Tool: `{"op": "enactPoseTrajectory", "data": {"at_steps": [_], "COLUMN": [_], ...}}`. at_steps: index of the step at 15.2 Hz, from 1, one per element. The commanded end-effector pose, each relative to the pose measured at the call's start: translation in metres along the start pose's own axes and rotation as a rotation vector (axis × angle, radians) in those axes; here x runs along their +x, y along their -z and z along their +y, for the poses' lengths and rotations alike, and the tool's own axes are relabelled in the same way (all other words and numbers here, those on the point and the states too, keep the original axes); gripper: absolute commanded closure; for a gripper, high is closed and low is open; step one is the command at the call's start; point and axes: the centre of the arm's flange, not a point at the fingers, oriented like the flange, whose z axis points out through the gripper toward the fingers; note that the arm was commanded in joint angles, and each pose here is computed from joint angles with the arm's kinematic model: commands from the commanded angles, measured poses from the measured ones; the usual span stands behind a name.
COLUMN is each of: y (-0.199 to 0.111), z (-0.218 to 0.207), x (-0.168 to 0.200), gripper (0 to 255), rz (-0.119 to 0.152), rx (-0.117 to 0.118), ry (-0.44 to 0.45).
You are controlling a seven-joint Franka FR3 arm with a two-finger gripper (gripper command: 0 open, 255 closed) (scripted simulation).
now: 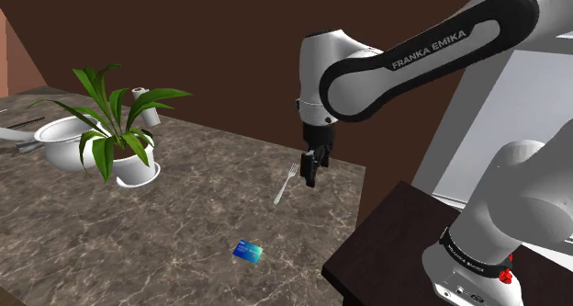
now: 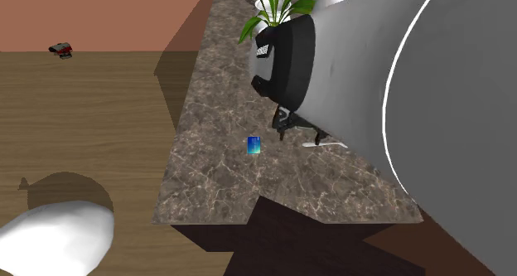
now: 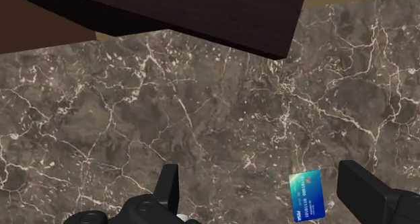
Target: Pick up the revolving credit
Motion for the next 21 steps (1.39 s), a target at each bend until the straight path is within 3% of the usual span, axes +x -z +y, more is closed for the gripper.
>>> {"op": "enactPoseTrajectory", "data": {"at_steps": [1,21], "y": [-0.021,-0.220], "z": [-0.014,-0.138], "x": [0.015,0.132], "gripper": [0,0], "rz": [-0.003,-0.046], "rx": [-0.002,-0.030], "ry": [0.012,0.126]}}
